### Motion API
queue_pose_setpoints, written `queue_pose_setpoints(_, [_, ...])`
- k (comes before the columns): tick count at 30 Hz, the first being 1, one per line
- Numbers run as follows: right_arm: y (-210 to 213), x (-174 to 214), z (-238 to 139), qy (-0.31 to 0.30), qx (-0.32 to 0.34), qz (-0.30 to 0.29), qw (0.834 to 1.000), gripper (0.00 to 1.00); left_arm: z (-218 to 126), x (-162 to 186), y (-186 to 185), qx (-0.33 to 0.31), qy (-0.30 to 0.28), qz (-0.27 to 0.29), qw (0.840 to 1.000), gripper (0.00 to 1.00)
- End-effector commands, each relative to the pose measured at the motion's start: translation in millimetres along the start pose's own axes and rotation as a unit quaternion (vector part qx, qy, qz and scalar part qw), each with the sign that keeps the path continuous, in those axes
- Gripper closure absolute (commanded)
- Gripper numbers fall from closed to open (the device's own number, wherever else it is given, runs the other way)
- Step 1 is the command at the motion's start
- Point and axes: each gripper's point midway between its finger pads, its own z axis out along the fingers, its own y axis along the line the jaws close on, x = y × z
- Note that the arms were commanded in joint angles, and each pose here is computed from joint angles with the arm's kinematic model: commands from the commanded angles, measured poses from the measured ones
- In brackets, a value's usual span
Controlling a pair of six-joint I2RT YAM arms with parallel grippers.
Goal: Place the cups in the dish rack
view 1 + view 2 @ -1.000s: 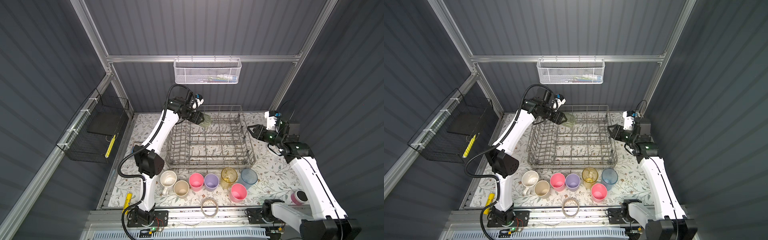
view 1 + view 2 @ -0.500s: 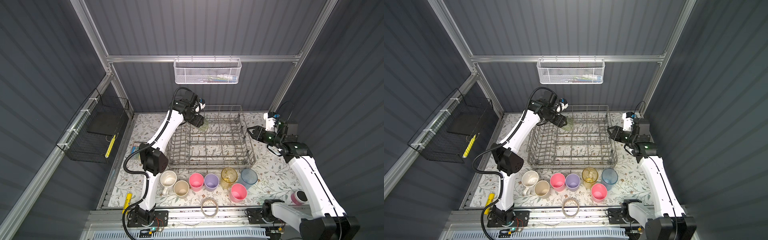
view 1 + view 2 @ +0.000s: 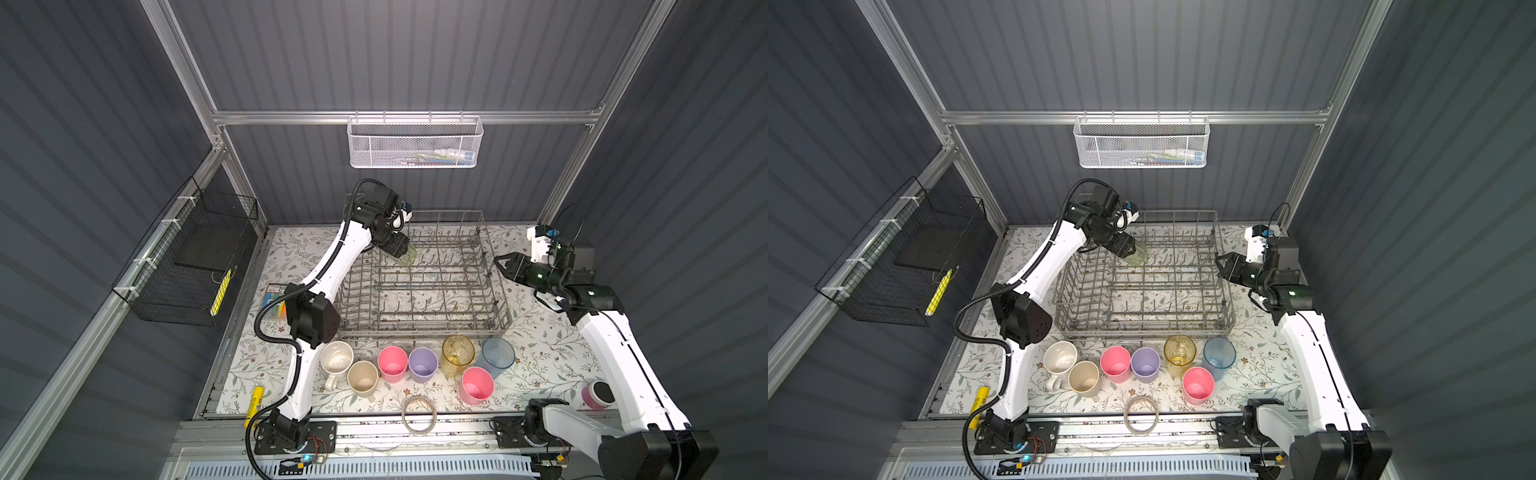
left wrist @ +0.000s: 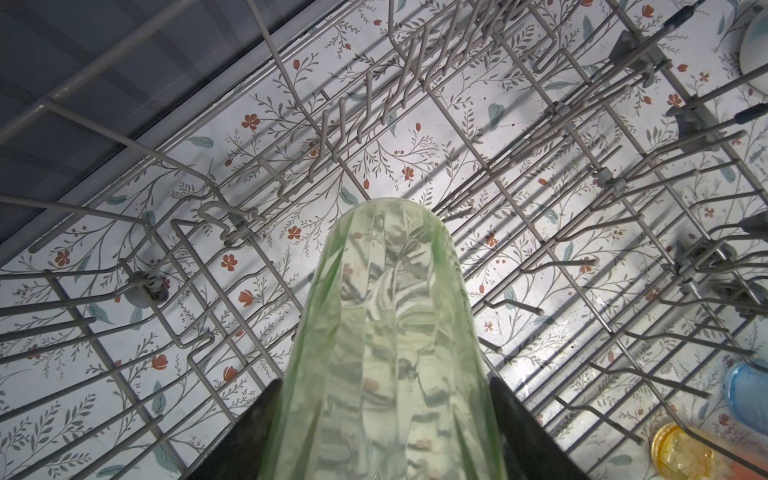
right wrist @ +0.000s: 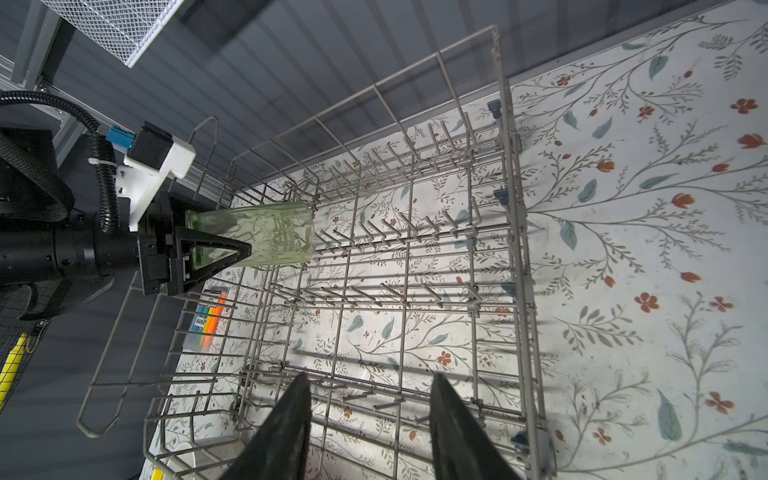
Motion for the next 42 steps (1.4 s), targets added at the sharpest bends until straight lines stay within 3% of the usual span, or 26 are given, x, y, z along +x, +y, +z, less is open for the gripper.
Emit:
queue_pose_setpoints(1, [-5, 4, 3, 0.007, 0.004, -0.002, 1.000, 0.53, 2, -9, -5, 0.004, -0.012, 0.016, 1.000, 1.00])
queue_pose_setpoints(17, [-5, 4, 4, 0.006, -0.001, -0.002, 1.000, 0.53, 0, -11, -10, 0.009, -0.020, 0.021, 1.000, 1.00])
queue_pose_setpoints(30, [-13, 13, 13, 0.025, 0.002, 0.009, 1.000, 0.53, 19, -6, -6, -0.005, 0.000, 0.026, 1.000, 0.99])
queue_pose_setpoints(35, [-12, 13, 15, 0.026, -0.001, 0.012, 1.000, 0.53, 22, -10, -11, -0.005, -0.005, 0.032, 0.999, 0.89])
queue_pose_setpoints(42, [-13, 15, 16, 0.029, 0.000, 0.013, 0.999, 0.52, 32, -10, -13, -0.018, 0.000, 0.042, 0.999, 0.66])
